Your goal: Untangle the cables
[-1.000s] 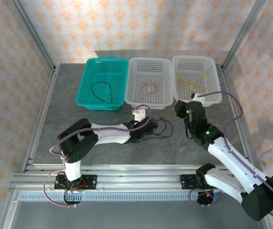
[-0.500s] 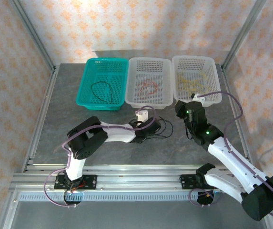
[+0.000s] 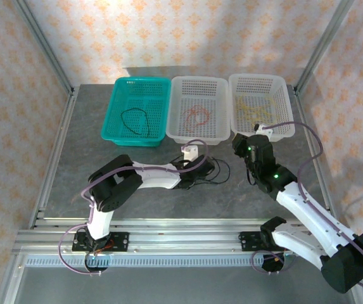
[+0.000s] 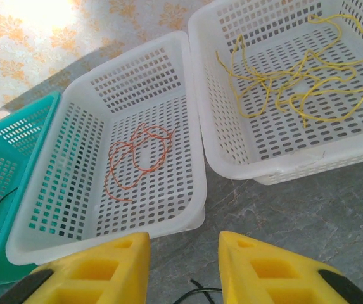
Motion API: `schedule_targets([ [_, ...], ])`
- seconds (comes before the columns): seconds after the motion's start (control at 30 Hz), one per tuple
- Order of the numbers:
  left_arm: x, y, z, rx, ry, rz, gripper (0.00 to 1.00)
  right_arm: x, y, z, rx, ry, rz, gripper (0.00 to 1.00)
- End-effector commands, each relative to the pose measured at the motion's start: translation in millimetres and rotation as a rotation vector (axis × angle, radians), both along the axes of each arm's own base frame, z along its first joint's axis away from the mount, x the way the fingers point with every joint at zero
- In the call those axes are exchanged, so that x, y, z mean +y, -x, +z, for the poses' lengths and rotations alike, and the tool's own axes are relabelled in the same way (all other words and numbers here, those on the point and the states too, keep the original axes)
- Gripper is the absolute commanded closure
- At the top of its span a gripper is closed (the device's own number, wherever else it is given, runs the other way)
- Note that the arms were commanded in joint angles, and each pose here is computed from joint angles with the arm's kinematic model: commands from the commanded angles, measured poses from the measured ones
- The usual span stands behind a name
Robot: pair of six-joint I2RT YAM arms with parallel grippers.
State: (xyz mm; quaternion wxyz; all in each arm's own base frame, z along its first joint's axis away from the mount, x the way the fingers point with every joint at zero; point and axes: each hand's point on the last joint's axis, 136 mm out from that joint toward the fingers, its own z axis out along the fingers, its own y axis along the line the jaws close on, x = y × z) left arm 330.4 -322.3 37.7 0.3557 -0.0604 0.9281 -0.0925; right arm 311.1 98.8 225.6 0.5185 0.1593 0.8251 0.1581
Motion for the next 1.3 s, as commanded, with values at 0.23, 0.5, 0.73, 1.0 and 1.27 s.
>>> schedule_targets([
  [0.23, 12, 3, 89, -0.15, 0.054, -0.019, 0.92, 19, 20, -68, 0.164, -0.155, 0.066, 0.57],
  [0.5, 11, 11, 138, -0.226, 0.091, -0.112, 0.97, 60, 23, -86, 0.207, -0.254, 0.246, 0.45],
  [0.73, 12, 21, 189, -0.319, 0.176, -0.191, 1.0, 96, 20, -76, 0.19, -0.351, 0.373, 0.4],
  [1.0, 3, 34, 236, -0.419, 0.312, -0.295, 1.0, 112, 13, -100, 0.258, -0.383, 0.365, 0.45],
  [1.27, -2, 47, 270, -0.486, 0.371, -0.397, 1.0, 113, -7, -132, 0.34, -0.389, 0.26, 0.58],
])
